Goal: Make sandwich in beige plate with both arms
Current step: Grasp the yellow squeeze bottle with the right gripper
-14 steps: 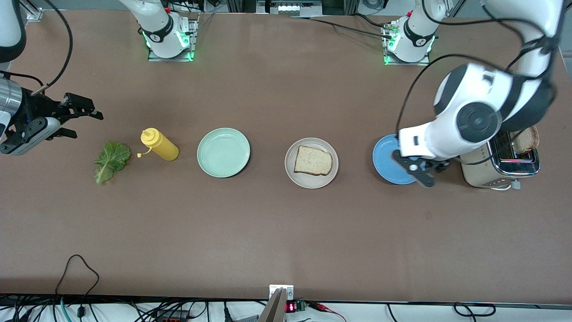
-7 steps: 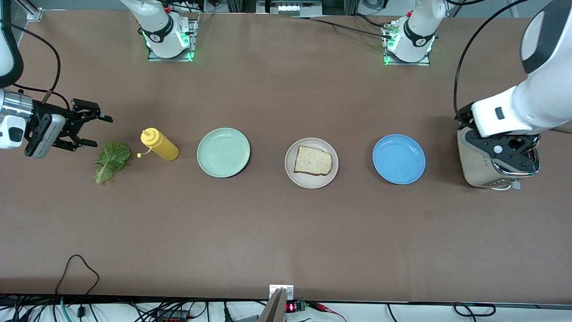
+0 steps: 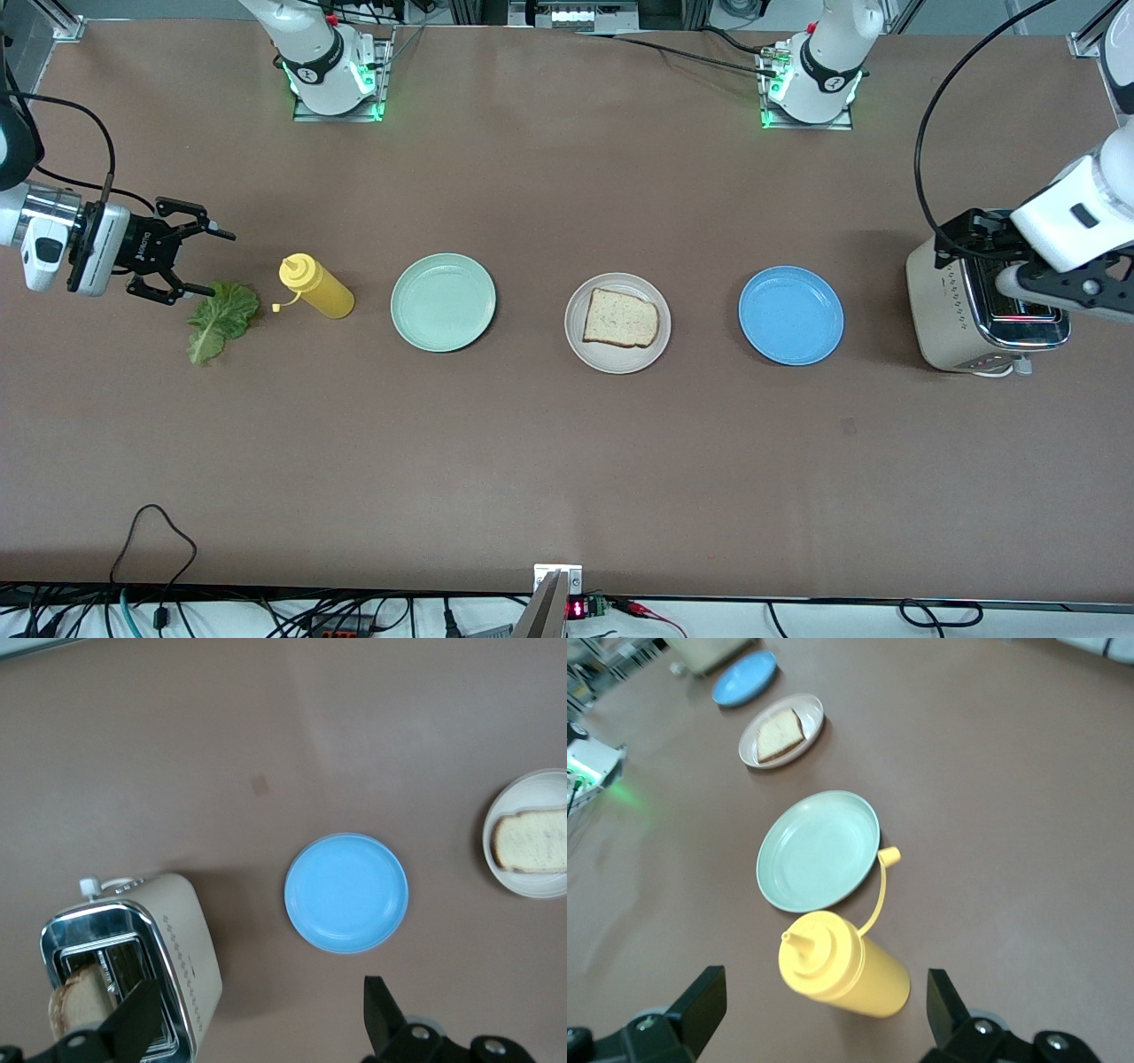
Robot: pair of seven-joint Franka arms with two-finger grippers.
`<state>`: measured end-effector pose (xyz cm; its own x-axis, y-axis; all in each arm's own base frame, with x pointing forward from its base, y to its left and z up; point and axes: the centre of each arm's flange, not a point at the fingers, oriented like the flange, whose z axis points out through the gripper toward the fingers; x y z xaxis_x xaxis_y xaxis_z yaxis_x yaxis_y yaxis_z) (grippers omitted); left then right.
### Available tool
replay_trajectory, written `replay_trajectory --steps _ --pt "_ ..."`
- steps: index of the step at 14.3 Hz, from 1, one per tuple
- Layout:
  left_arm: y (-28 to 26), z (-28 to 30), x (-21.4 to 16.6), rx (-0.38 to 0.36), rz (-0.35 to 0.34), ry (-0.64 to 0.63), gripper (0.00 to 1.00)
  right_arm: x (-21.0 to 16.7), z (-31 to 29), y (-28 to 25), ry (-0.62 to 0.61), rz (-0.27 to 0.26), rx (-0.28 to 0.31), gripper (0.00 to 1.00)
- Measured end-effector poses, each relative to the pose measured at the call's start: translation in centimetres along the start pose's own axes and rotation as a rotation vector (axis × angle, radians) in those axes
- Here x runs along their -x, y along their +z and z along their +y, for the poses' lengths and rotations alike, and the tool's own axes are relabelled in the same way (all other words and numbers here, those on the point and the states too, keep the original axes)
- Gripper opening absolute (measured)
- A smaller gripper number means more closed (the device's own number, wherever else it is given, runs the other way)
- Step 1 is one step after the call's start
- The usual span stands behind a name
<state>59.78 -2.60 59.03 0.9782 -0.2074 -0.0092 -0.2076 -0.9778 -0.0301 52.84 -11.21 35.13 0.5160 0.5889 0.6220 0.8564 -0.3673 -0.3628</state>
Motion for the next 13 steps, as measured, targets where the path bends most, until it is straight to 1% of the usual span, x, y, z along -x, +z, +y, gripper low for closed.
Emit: replay_trajectory --steps 2,4,6,9,13 --pt "0.0 0.1 2.5 -0.007 0.009 -0.01 1.0 2.5 1.1 1.5 -0.081 0.074 -0.013 1.0" --pt "-0.3 1.1 4.1 -0.01 0.001 -0.008 1.0 4.8 2.3 3.4 -0.158 0.137 -0.024 1.0" --pt "-0.2 1.5 4.5 -0.009 -0.011 -0.007 1.0 7.2 3.3 5.6 -0.222 0.205 -0.043 1.0" --pt "0.2 1.2 4.5 -0.007 -0.023 -0.012 1.0 10.9 4.2 9.4 -0.321 0.331 -0.071 1.0" --pt "0.0 1.2 4.9 -0.004 -0.048 -0.014 1.0 15.3 4.4 13.3 -0.36 0.438 -0.115 1.0"
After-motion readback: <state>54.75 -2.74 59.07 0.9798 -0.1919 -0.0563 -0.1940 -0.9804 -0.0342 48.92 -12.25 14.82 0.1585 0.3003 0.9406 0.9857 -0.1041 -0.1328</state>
